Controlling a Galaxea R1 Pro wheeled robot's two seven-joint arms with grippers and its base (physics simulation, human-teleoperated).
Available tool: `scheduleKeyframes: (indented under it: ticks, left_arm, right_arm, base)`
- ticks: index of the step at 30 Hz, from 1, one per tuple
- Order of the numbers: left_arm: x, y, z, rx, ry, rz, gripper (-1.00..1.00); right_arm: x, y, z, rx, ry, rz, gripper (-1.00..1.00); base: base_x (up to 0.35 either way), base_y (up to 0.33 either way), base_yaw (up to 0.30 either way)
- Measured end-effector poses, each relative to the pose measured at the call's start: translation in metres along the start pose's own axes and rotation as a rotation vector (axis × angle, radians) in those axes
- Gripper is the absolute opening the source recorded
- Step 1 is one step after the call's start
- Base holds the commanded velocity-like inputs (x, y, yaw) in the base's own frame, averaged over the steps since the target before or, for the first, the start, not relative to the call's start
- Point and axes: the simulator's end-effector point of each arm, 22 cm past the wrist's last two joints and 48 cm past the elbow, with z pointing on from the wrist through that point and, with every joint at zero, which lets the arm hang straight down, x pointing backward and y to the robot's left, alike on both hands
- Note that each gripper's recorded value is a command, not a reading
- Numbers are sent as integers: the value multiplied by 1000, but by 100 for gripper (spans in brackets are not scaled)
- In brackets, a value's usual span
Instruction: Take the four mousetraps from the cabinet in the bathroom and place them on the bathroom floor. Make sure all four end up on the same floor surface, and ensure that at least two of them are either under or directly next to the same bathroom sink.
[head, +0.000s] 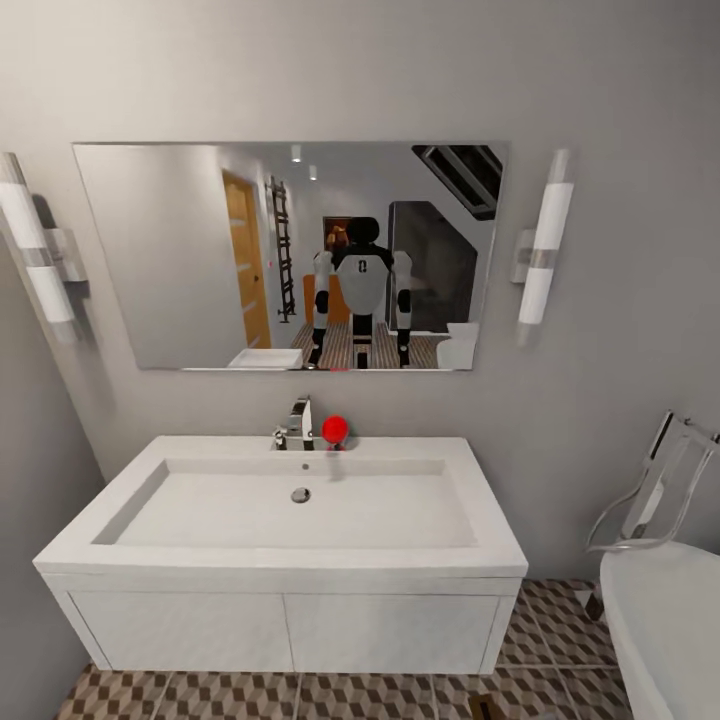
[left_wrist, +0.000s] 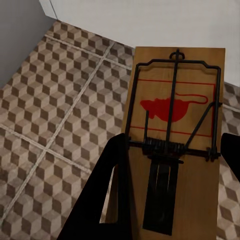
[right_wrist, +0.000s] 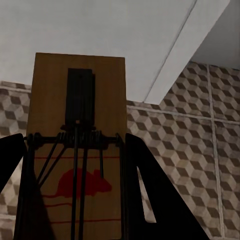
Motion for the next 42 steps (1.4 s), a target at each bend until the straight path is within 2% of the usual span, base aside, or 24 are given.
scheduleKeyframes:
  ticks: [12, 36, 42]
  left_arm:
    - [0, 0, 0, 0, 0, 0, -100]
    - [-1, 0, 0, 0, -2, -1, -100]
    - [-1, 0, 0, 0, -1, -1, -100]
  right_arm:
    - [0, 0, 0, 0, 0, 0, -100]
    - [-1, 0, 0, 0, -2, 0, -100]
    - [-1, 0, 0, 0, -2, 0, -100]
  base:
    - [76, 71, 0]
    - [3, 3, -23]
    - [0, 154, 0]
